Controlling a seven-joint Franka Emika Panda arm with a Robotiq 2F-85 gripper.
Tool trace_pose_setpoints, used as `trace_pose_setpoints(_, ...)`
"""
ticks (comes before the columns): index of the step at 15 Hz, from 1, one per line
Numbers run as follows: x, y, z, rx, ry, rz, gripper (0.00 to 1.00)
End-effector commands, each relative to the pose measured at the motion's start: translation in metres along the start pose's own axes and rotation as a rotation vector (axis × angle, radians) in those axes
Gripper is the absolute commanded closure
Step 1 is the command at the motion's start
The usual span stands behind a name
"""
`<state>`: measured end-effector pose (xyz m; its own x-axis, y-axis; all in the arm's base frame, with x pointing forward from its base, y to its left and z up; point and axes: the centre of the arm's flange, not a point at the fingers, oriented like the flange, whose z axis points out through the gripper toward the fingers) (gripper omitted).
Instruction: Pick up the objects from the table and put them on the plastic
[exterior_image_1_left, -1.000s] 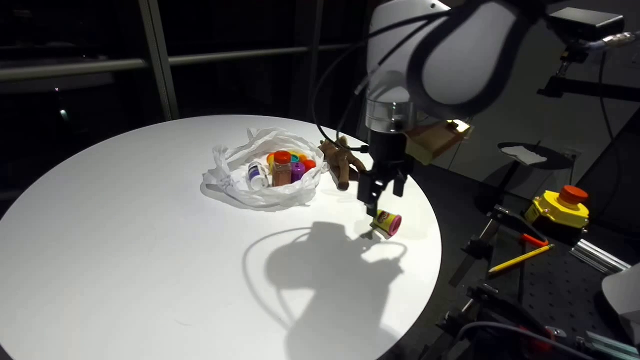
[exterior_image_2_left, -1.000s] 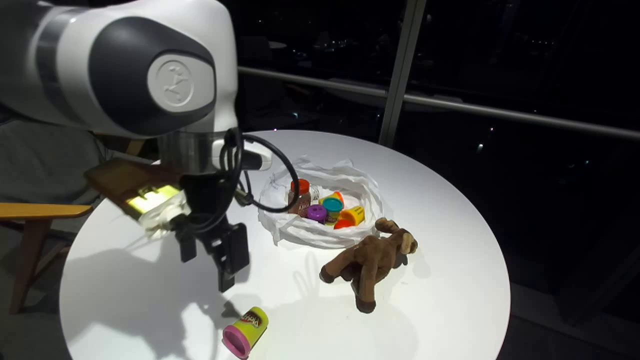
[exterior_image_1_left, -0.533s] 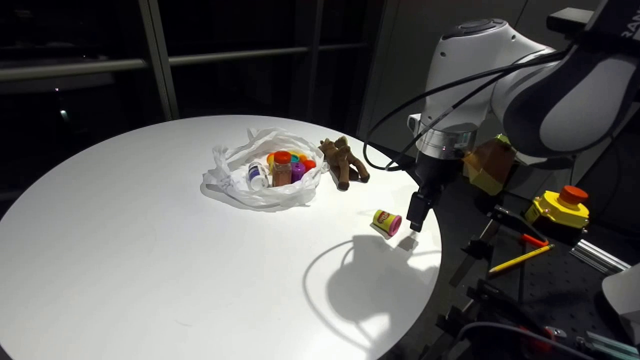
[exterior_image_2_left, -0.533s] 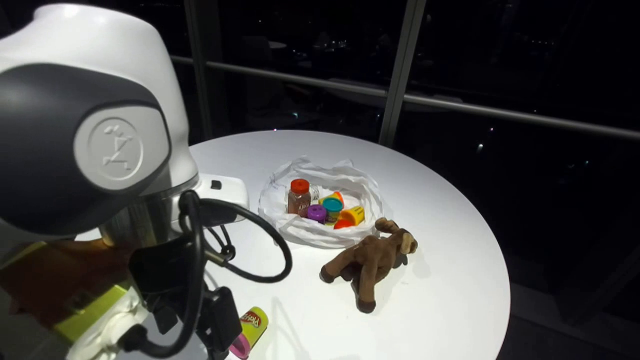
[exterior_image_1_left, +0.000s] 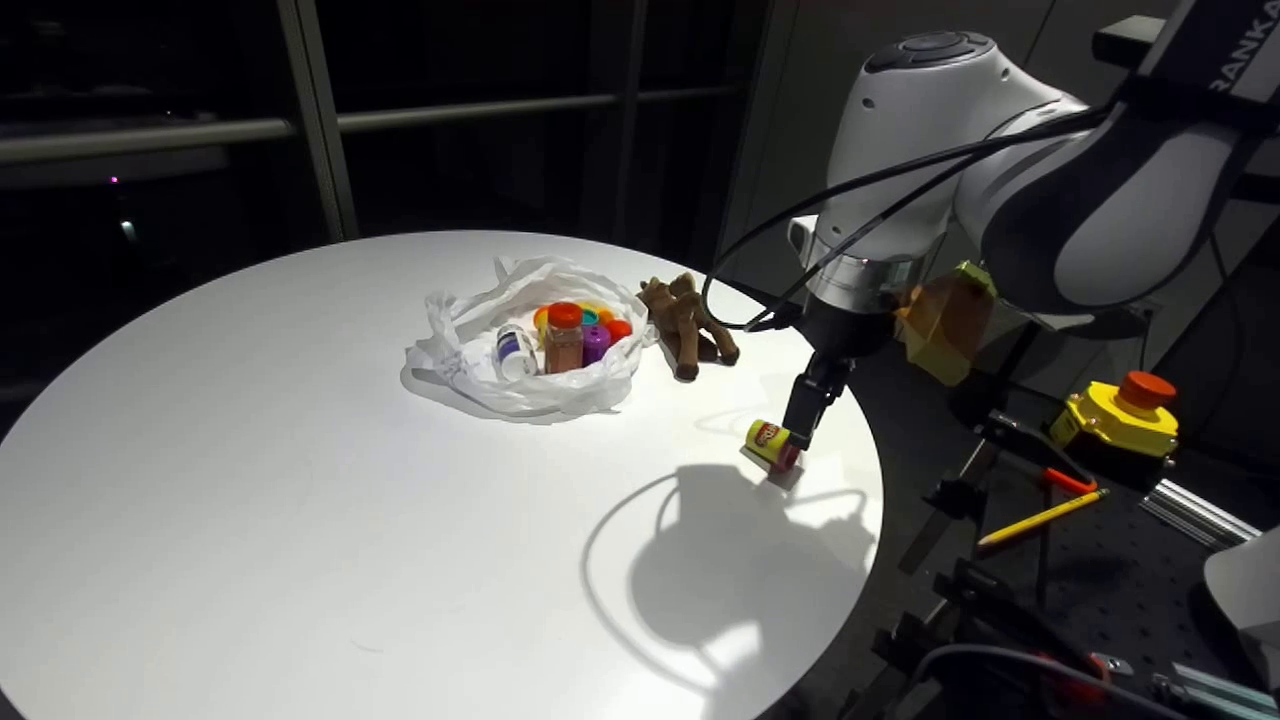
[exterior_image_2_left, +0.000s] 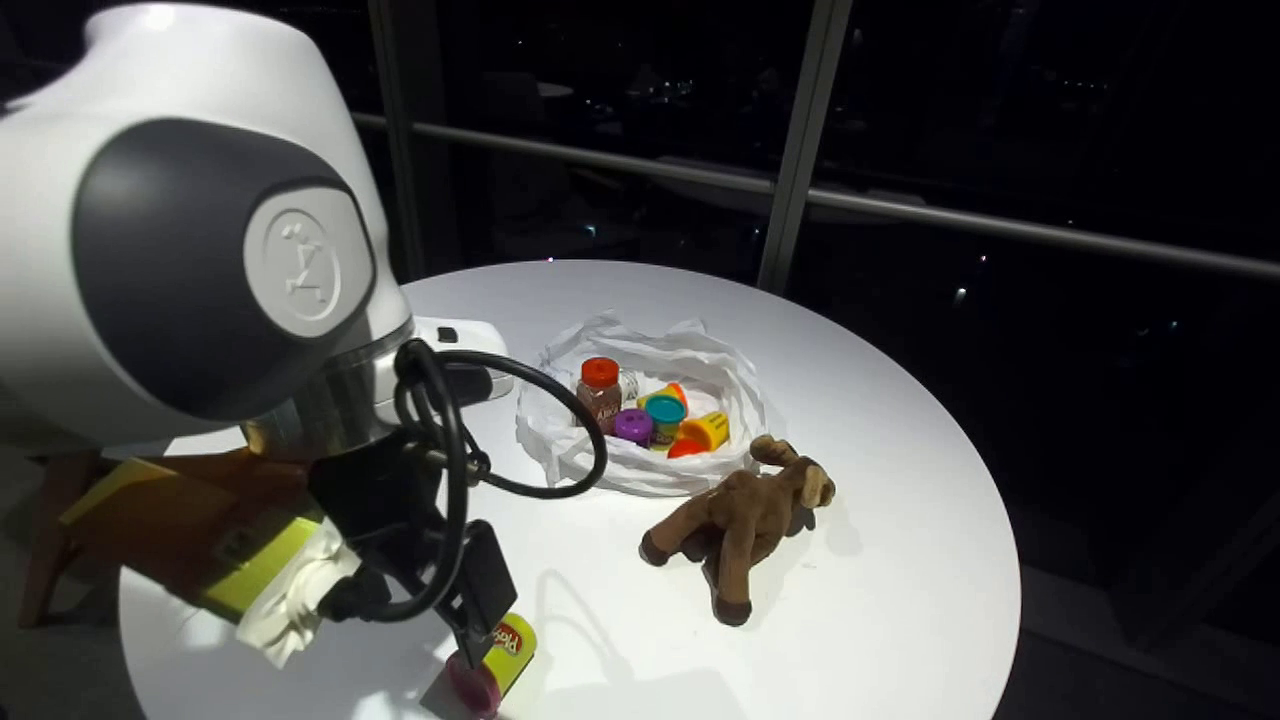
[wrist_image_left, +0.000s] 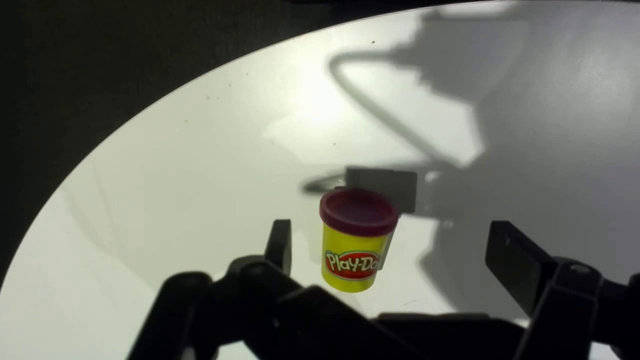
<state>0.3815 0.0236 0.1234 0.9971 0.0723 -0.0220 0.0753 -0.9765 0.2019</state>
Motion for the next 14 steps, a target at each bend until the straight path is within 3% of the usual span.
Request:
trace_pose_setpoints(1, 0.019, -0.011, 0.019, -0.019, 0.002, -0.007, 0.00)
trace_pose_setpoints(11, 0.032, -0.026, 0.058, -0.038, -0.053, -0.045, 0.00)
trace_pose_setpoints(13, 0.034, -0.029, 0.065, -0.041, -0.061, -0.048, 0.26)
trace_pose_setpoints(14, 0.034, -0.031, 0.067, -0.042, -0.065, -0.047, 0.32)
